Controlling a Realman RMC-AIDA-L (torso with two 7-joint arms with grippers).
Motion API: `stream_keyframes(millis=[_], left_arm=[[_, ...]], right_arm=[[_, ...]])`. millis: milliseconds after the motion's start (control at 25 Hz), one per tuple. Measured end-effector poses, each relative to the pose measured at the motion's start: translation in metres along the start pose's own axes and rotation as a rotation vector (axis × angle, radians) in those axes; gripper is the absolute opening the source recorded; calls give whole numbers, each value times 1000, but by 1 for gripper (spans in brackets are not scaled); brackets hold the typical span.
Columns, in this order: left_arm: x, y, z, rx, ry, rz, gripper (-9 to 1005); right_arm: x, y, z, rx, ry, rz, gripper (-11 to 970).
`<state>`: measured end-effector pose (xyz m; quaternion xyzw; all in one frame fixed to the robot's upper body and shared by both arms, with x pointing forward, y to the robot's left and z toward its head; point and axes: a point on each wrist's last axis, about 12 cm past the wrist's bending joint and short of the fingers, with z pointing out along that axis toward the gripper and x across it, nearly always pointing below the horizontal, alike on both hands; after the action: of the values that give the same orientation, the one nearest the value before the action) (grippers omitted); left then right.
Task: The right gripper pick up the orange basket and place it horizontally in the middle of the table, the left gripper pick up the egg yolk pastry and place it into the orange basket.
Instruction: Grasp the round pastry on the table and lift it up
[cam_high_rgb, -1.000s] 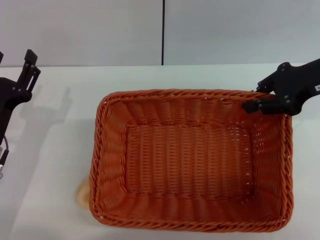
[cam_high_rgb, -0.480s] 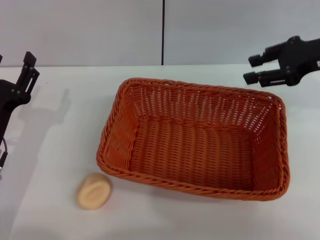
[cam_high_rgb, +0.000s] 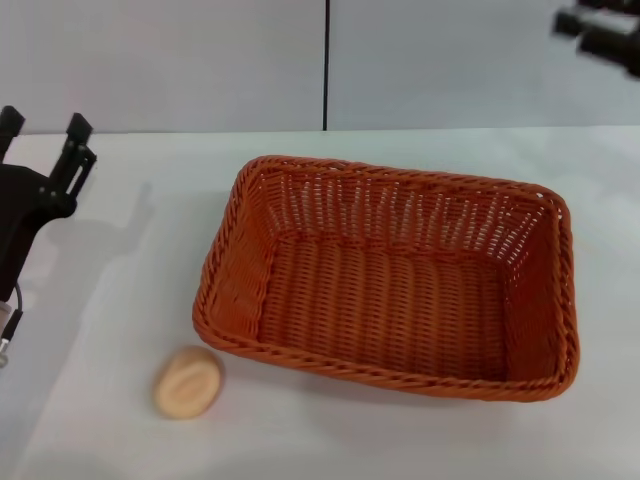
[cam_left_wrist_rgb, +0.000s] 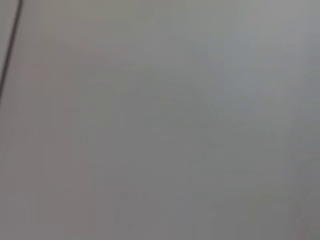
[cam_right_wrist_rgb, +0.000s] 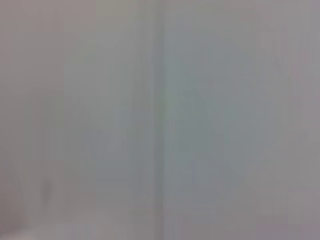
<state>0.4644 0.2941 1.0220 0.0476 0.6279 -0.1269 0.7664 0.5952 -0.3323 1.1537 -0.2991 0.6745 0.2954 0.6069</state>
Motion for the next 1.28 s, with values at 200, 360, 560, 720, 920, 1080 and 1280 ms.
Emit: stream_keyframes(millis=[200, 360, 560, 720, 920, 1080, 1280], left_arm=[[-4, 9, -9, 126, 23, 4, 743], [-11, 22, -18, 283, 84, -7, 743], [-13, 34, -25, 444, 238, -32, 742], [-13, 39, -32, 504, 335, -51, 742], [-14, 43, -52, 495, 362, -64, 741], [-16, 47, -66, 482, 379, -77, 741], [-15, 47, -82, 476, 410, -104, 740]], right_arm=[[31, 3, -44, 236, -223, 86, 508], [51, 3, -77, 442, -296, 121, 508], [66, 1, -113, 639, -374, 160, 508], [74, 2, -130, 731, -388, 161, 509], [76, -2, -145, 810, -400, 165, 509], [78, -5, -143, 824, -386, 174, 509], [79, -7, -133, 822, -380, 173, 509]])
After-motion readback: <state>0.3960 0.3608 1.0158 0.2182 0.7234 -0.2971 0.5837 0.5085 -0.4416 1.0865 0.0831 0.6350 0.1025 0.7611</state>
